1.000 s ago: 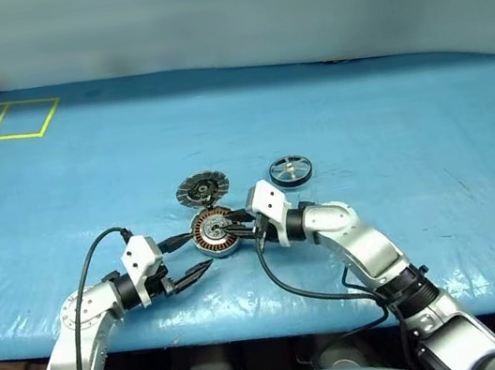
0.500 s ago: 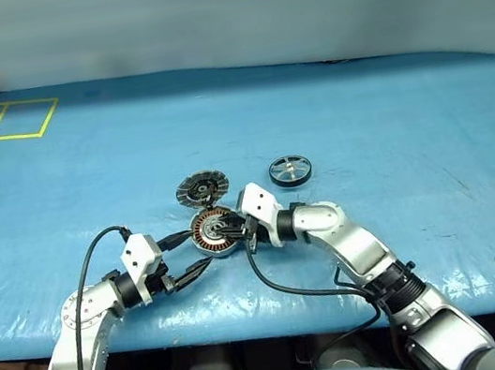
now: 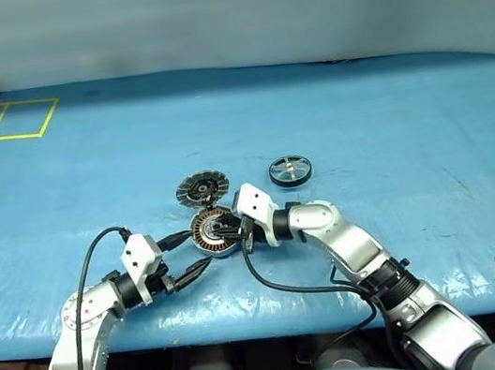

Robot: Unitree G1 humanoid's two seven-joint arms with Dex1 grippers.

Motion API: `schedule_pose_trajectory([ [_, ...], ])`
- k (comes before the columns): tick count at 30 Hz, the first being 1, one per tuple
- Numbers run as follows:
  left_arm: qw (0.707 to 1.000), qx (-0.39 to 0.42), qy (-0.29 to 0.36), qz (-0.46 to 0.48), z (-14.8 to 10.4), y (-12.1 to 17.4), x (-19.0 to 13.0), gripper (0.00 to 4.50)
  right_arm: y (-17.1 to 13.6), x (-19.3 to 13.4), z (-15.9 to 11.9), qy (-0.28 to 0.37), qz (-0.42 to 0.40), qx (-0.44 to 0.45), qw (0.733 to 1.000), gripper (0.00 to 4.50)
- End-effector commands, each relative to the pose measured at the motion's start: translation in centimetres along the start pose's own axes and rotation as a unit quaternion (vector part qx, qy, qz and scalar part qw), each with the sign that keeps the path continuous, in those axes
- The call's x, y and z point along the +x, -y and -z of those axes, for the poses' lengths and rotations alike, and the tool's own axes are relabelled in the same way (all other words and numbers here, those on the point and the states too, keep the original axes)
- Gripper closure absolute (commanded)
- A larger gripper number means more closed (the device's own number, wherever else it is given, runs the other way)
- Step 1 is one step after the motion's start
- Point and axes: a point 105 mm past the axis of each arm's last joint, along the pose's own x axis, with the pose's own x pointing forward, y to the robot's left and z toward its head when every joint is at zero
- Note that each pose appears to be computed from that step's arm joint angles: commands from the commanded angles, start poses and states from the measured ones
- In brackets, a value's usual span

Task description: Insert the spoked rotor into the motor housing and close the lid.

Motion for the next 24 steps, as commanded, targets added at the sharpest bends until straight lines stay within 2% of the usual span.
schedule_pose_trajectory([
  [1,1.0,0.014,0.016,0.004,-1.1,0.21,0.14,1.08,0.26,0.03,-0.99,0.014,0.002,-0.014,1.0,3.84],
  [23,1.0,0.01,0.011,0.003,-0.53,0.35,-0.02,1.08,0.15,0.1,-1.02,0.02,-0.002,-0.002,1.0,3.84],
  [24,1.0,0.011,0.011,0.002,-0.53,0.38,-0.03,1.08,0.16,0.08,-0.98,0.019,-0.002,-0.004,1.0,3.49],
])
